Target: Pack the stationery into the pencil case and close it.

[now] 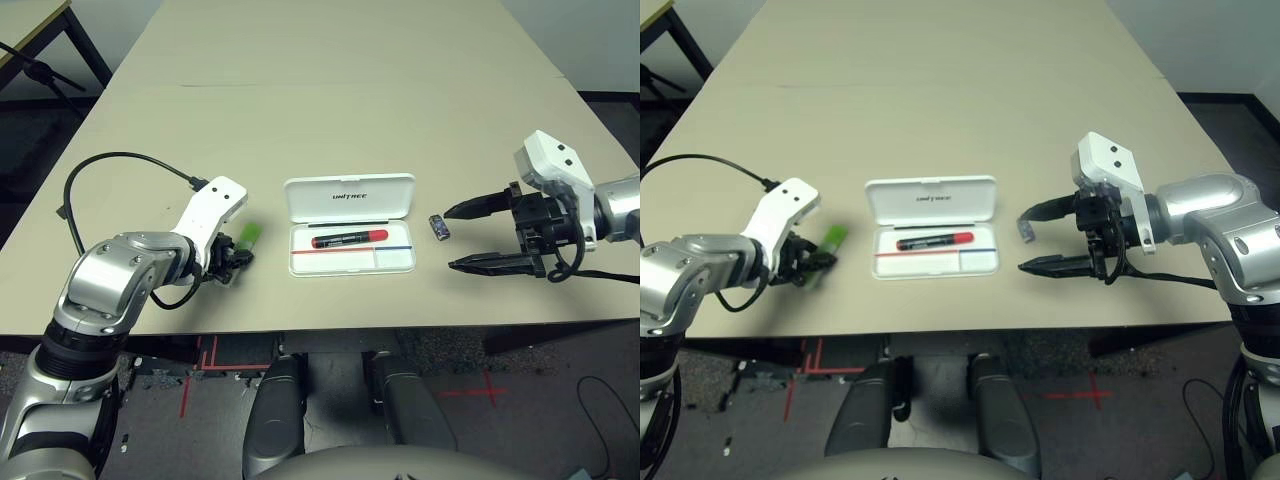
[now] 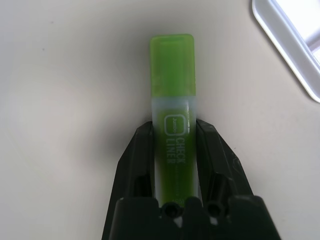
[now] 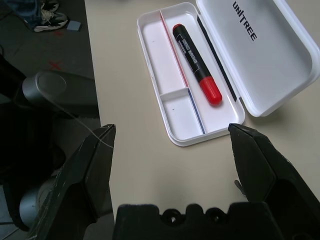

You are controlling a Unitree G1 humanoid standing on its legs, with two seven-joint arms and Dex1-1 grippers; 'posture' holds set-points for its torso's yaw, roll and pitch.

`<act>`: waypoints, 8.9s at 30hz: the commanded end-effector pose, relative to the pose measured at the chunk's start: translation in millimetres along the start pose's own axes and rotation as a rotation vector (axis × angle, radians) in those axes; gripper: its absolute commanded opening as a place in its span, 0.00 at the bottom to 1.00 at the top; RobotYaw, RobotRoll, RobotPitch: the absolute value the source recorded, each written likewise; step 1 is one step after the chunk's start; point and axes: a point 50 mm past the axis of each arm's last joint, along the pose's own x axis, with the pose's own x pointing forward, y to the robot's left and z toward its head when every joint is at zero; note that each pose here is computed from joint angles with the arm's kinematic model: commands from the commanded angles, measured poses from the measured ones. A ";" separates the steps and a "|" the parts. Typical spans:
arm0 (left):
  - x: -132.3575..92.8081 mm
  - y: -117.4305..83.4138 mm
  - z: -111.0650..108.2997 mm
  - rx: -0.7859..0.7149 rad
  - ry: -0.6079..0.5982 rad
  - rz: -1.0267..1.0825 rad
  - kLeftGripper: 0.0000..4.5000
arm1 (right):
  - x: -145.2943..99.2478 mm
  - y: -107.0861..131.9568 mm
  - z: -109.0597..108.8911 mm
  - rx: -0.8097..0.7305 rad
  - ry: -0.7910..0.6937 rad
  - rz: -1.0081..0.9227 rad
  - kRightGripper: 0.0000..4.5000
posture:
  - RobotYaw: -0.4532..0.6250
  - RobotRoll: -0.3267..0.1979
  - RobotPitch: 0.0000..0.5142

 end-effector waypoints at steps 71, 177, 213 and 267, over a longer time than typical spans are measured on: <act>20.8 -77.3 68.4 0.881 -0.268 -0.530 0.46 | 3.0 -2.3 -18.0 -0.009 0.111 -0.048 1.00 | 0.37 0.62 0.36; -67.4 -36.9 69.2 0.858 -0.509 -0.534 1.00 | -11.8 -49.3 -18.2 0.069 0.257 -0.466 0.06 | 0.39 0.62 0.36; -64.0 -33.8 70.6 0.867 -0.496 -0.507 1.00 | 60.4 -37.9 3.8 -0.159 0.245 0.215 0.06 | 0.41 0.62 0.30; -51.9 -2.9 42.3 0.670 -0.466 -0.408 1.00 | -47.6 -12.8 -16.8 0.072 0.033 -0.151 0.99 | 0.38 0.62 0.32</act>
